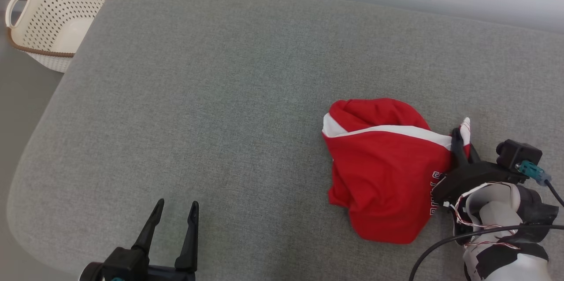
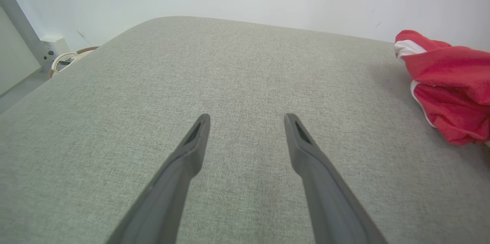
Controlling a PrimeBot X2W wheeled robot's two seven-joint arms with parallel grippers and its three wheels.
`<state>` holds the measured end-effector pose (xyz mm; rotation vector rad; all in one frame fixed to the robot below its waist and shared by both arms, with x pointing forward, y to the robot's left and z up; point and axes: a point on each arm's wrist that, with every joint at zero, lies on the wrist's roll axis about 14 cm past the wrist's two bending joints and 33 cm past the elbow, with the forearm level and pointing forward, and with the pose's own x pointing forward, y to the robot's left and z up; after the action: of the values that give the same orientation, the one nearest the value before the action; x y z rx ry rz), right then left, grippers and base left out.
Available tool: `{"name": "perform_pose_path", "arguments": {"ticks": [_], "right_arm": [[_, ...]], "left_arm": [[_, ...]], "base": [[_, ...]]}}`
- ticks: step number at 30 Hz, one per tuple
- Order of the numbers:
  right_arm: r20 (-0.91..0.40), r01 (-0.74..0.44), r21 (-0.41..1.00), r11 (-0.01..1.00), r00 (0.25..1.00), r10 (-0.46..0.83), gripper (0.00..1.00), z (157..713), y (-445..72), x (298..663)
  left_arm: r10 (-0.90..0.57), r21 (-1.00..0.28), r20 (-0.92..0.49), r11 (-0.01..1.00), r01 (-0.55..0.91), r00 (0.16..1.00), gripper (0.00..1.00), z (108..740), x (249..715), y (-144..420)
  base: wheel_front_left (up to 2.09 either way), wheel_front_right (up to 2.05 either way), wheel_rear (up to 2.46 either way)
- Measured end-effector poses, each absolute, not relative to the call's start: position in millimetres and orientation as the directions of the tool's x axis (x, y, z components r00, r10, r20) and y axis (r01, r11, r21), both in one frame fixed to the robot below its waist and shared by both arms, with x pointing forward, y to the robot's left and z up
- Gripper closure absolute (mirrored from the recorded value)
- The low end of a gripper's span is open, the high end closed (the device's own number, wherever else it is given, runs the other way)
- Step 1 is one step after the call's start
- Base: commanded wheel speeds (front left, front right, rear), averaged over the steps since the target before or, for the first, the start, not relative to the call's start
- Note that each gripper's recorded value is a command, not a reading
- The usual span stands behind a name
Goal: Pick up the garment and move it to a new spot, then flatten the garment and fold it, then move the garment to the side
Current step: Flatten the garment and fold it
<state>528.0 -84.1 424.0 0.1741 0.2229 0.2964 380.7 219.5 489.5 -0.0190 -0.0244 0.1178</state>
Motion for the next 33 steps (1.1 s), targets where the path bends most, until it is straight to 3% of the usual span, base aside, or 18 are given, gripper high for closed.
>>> {"name": "perform_pose_path", "arguments": {"ticks": [6,11,16,21,23,27,33], "right_arm": [[-0.101,-0.322,0.175,0.93,0.934,0.342,1.0,454,-74,533],[0.067,-0.449,0.134,0.884,0.894,0.444,1.0,515,-33,537],[0.304,-0.595,0.077,0.8,0.778,0.55,1.0,604,16,526],[0.457,-0.718,-0.011,0.695,0.615,0.642,1.0,664,51,484],[0.45,-0.741,-0.039,0.67,0.586,0.674,1.0,660,53,470],[0.362,-0.754,-0.026,0.656,0.605,0.709,1.0,623,35,452],[0.159,-0.719,0.055,0.693,0.692,0.705,1.0,548,-11,428]], "left_arm": [[0.094,-0.037,0.037,0.995,-0.093,0.995,0.0,494,383,211],[0.079,-0.055,0.05,0.996,-0.077,0.996,0.0,498,382,205],[0.079,-0.064,0.065,0.995,-0.075,0.995,0.0,504,378,203],[0.089,-0.072,0.071,0.994,-0.084,0.993,0.0,506,372,204],[0.085,-0.076,0.068,0.994,-0.079,0.994,0.0,505,370,203],[0.059,-0.082,0.074,0.995,-0.053,0.995,0.0,506,374,195],[0.0,-0.089,0.081,0.996,0.008,0.997,0.0,507,383,176]], "base": [[0.0,0.0,0.0],[0.0,0.0,0.0],[0.0,0.0,0.0],[0.0,0.0,0.0],[0.0,0.0,0.0],[0.0,0.0,0.0],[0.0,0.0,0.0]]}}
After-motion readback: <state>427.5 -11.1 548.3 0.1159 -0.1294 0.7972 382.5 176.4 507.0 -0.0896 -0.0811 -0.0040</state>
